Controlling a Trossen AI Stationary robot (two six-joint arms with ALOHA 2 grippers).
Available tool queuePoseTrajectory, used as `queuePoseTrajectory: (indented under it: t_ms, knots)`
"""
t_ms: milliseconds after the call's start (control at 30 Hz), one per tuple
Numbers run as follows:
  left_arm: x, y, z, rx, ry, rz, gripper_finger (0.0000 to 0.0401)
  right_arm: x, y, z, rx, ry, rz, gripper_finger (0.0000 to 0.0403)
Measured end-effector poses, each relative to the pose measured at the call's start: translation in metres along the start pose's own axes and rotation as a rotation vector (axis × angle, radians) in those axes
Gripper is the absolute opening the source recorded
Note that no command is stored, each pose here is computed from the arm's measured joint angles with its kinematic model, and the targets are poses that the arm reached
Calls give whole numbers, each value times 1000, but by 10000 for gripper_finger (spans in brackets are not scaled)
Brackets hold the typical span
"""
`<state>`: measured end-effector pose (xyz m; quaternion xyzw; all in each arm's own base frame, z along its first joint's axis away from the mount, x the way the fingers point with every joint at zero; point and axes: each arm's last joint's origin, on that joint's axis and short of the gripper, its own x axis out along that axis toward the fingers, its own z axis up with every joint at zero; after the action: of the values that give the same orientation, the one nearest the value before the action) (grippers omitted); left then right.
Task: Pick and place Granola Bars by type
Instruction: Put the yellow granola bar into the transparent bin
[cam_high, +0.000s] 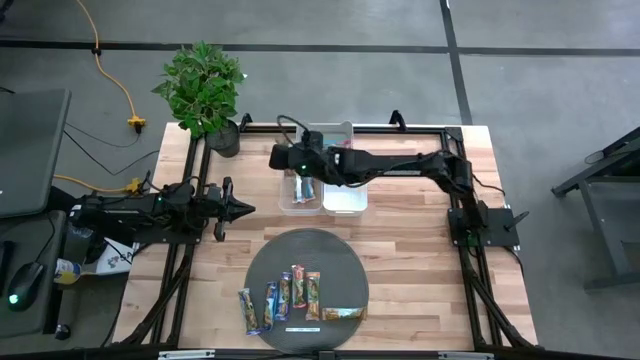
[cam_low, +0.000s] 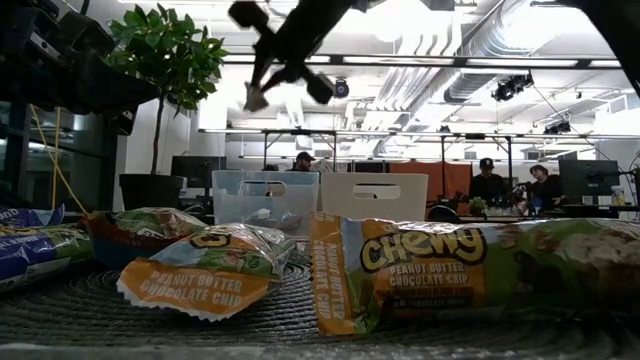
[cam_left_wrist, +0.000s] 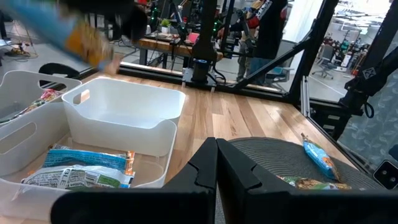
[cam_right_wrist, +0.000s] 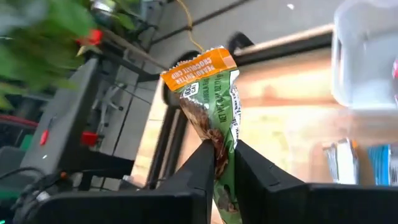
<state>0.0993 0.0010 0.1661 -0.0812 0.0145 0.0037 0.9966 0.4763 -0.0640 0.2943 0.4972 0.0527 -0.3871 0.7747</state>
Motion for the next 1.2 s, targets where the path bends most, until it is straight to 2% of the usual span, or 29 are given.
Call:
queuePoseTrajectory:
  t_ms: [233,300,500,1200]
  knots:
    - [0,0,0,0,0,0,0,19,-16,-15,73,11,-76,29]
    - [0,0,0,0,0,0,0,20,-20,-17,55,7,-118,29]
    - [0,0,0,0,0,0,0,19,-37,-21,103,5,-267,26]
    - [0,0,0,0,0,0,0,26,-60,-38,42,84,-440,32]
